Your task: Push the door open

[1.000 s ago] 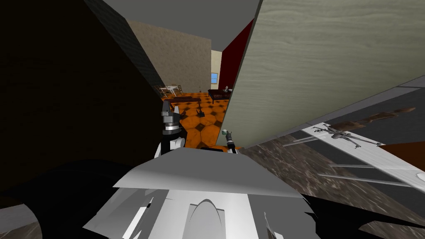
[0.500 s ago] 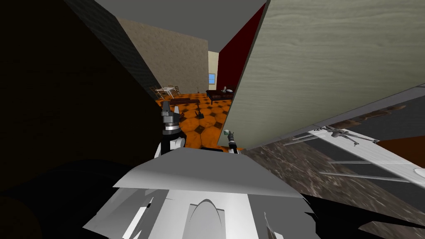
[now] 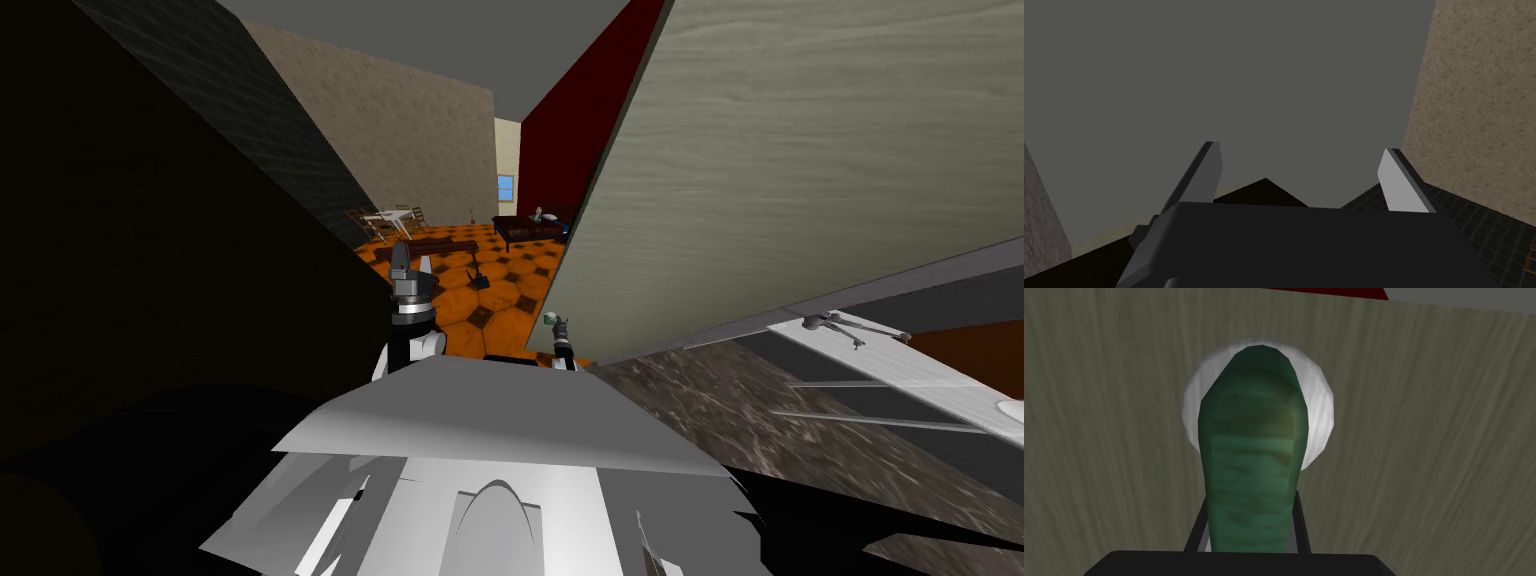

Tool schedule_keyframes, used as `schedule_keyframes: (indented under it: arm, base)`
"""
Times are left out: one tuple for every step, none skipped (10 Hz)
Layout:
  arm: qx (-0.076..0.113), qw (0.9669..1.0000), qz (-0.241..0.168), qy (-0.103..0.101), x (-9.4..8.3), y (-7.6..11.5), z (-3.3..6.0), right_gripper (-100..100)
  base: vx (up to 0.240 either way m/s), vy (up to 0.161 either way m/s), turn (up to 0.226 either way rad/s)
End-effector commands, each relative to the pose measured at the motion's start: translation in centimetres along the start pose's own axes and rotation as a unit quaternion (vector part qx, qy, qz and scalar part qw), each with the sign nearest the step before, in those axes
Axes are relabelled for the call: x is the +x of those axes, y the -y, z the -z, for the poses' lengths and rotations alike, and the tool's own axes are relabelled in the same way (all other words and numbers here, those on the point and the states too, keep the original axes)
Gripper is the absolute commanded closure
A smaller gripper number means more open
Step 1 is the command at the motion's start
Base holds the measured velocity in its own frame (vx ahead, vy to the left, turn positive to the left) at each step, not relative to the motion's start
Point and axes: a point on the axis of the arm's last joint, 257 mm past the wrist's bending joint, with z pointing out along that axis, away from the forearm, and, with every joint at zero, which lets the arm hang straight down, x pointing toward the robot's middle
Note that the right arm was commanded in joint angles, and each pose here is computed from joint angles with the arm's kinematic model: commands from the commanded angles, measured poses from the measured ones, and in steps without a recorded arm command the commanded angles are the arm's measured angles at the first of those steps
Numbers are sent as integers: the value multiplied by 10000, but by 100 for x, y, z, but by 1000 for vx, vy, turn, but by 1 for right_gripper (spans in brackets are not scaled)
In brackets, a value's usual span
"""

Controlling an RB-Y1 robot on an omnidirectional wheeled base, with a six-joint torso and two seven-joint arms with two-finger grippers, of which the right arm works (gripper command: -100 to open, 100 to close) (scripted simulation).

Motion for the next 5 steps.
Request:
schedule_keyframes:
  arm:
    - [-20, 9999, -13, 148, -108, -14, -24, 100]
    - [-17, 9998, -29, 210, -139, -12, -24, 100]
    - [-14, 9996, -45, 265, -166, -9, -24, 100]
    - [-12, 9995, -59, 306, -185, -6, -24, 100]
    - [-8, 9993, -79, 360, -207, -2, -23, 100]
  base:
    - [170, 110, -86]
    - [182, 102, -73]
    - [182, 108, -67]
    - [182, 82, -56]
    - [163, 68, -44]
